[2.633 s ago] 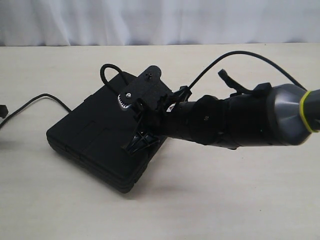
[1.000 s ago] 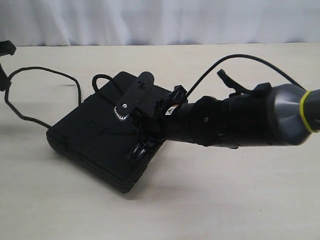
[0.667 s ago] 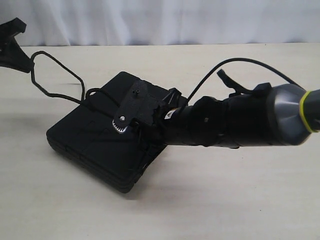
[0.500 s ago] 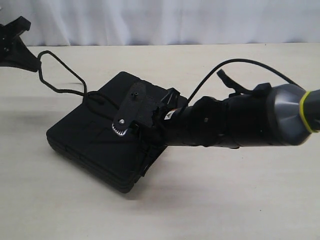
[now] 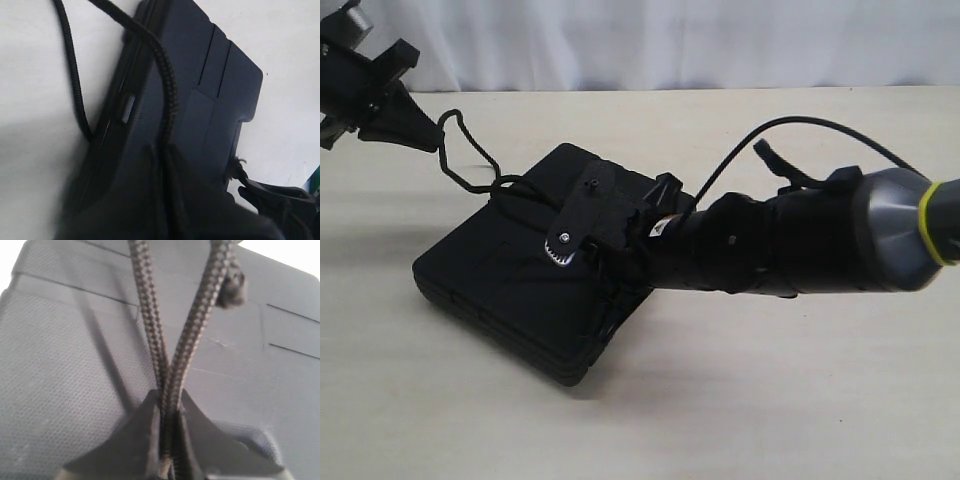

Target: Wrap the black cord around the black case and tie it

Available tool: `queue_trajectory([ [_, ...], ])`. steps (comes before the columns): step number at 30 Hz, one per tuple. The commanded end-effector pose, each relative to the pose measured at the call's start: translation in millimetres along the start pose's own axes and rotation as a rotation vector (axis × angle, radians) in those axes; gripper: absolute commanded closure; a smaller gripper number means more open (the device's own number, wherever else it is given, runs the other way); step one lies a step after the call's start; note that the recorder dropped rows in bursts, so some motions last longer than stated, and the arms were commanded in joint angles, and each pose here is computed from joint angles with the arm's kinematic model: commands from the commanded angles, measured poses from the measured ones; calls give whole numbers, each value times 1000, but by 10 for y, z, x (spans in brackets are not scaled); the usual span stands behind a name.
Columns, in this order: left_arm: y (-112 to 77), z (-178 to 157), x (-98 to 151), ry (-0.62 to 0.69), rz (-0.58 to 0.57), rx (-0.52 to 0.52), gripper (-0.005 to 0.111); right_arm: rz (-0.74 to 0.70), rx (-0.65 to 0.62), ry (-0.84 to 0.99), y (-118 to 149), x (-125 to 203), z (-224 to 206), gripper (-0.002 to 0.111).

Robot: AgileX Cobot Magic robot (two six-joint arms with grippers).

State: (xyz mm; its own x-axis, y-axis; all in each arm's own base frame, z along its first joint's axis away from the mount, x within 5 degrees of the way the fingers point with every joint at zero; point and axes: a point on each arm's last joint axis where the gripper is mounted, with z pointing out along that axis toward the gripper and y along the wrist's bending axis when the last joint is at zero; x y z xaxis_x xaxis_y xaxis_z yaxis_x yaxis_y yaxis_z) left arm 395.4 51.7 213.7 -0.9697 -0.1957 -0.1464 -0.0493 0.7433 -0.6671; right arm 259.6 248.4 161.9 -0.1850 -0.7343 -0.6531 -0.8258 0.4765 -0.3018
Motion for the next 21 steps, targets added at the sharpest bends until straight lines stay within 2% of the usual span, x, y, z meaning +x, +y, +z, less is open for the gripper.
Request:
queue_trajectory([
  [1,-27,-4,-10,-3,30,10,107,26,40,-22,-43,-21,-19,104],
  [9,-27,-4,-10,-2,34,10,107,58,62,-4,-187,53,-19,104],
  [15,-37,-5,-15,-8,30,21,107,18,4,25,-127,78,-11,104],
  [21,-185,112,-5,12,77,46,107,-8,-34,43,-91,96,-9,104],
])
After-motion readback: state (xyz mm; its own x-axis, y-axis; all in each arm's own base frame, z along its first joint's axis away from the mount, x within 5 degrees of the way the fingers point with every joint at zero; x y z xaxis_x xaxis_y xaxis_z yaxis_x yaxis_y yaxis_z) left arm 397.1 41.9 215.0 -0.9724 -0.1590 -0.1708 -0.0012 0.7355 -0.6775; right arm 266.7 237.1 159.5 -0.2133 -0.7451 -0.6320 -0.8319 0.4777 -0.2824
